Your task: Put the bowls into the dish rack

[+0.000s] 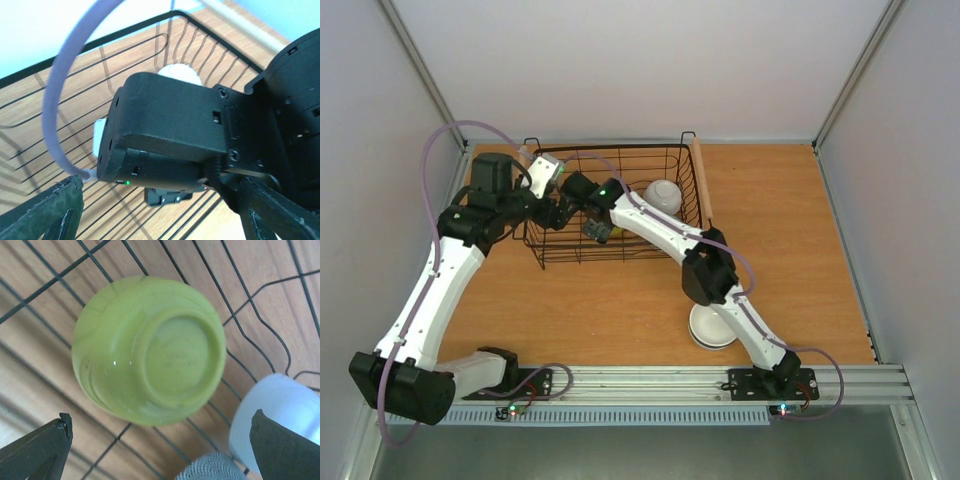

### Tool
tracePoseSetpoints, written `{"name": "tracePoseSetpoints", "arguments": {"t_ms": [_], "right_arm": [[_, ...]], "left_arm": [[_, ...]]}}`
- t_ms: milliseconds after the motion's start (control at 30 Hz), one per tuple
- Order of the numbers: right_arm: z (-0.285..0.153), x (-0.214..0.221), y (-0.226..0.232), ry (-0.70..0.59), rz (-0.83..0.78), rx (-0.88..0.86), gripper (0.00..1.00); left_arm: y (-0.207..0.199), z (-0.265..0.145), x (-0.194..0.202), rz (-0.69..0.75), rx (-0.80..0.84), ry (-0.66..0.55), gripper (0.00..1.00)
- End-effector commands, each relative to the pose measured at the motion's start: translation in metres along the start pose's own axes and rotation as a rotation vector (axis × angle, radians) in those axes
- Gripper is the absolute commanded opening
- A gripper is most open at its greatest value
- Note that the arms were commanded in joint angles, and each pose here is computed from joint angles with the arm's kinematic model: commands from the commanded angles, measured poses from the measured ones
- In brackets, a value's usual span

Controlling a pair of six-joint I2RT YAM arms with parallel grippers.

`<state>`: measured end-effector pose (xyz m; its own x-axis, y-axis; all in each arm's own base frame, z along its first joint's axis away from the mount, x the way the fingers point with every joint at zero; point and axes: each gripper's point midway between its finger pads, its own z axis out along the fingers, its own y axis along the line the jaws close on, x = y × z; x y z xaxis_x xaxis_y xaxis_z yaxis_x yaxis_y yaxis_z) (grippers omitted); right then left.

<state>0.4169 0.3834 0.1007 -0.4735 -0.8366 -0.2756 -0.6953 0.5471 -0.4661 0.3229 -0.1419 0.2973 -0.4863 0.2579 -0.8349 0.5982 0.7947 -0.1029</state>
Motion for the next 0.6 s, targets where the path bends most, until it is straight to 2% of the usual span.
{"name": "tracePoseSetpoints", "arguments": {"t_ms": [0, 167, 267, 433, 567], "right_arm": [[-0.076, -0.028, -0.019, -0.208, 0.137, -0.072, 0.99], [-0.081, -0.011, -0.058, -0.17, 0.229, 0.074, 0.99], [-0.102, 0.018, -0.11, -0.181, 0.466, 0.122, 0.99], [-0.114, 0.109, -0.188, -0.221, 0.911, 0.081, 0.99], [-0.132, 0.174, -0.21, -0.296, 1.09, 0.066, 0.99]], "left_arm": [[0.002, 0.0, -0.006, 0.018, -0.008, -0.029, 0.83], [-0.003, -0.002, -0.007, 0.019, 0.022, -0.029, 0.83], [-0.012, -0.005, -0.007, 0.028, 0.06, -0.039, 0.82], [-0.018, 0.0, -0.005, 0.018, 0.11, -0.026, 0.82], [-0.029, 0.007, -0.003, 0.017, 0.154, -0.007, 0.81]]}}
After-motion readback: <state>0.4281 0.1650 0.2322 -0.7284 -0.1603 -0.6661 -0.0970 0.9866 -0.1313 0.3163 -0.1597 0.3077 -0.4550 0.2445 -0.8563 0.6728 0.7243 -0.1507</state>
